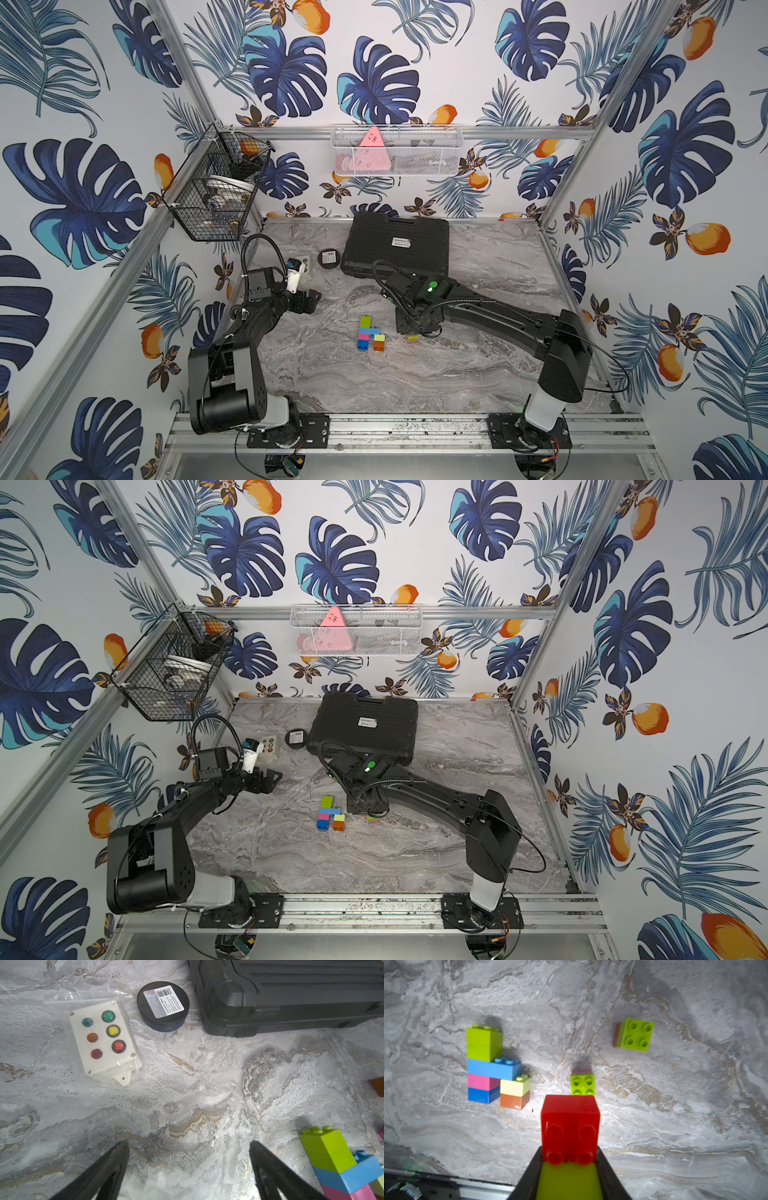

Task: Assemble the letter h with lego
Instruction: Assemble the lego brick with the lego brick.

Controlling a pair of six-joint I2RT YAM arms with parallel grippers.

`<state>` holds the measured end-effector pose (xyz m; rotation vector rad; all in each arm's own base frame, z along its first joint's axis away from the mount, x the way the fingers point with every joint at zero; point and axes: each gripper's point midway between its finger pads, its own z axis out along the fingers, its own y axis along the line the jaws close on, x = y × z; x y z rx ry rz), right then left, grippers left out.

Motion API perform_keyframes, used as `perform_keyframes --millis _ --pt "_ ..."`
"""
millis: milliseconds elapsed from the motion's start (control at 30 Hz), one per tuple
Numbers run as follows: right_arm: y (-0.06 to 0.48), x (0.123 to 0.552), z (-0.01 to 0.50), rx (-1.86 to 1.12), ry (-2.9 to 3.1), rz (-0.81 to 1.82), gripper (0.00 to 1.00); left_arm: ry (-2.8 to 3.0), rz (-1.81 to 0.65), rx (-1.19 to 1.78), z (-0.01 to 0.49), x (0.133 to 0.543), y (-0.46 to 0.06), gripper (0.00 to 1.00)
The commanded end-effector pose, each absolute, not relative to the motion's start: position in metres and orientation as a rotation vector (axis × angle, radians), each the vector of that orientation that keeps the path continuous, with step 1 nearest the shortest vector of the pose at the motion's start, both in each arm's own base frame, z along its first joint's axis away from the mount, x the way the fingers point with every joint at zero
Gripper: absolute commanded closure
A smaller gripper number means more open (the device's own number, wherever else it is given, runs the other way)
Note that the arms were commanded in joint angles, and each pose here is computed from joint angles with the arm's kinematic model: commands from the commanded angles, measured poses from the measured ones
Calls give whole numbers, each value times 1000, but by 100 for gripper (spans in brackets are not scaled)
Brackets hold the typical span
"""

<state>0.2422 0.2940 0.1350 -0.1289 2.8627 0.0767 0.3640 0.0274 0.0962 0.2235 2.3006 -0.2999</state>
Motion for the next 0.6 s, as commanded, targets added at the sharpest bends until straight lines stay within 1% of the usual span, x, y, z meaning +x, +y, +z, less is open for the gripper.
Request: perform_keyframes --millis 0,100,400,567 --pt "283 248 129 -245 2896 -10 82 2278 -309 214 101 368 27 5" --pt "283 256 116 -284 2923 -27 82 2281 -310 211 101 368 28 5" --pt "297 264 82 -400 2981 33 83 2278 -311 210 101 368 28 5" --pt "297 268 70 -394 3007 22 82 2280 -312 209 101 368 28 5"
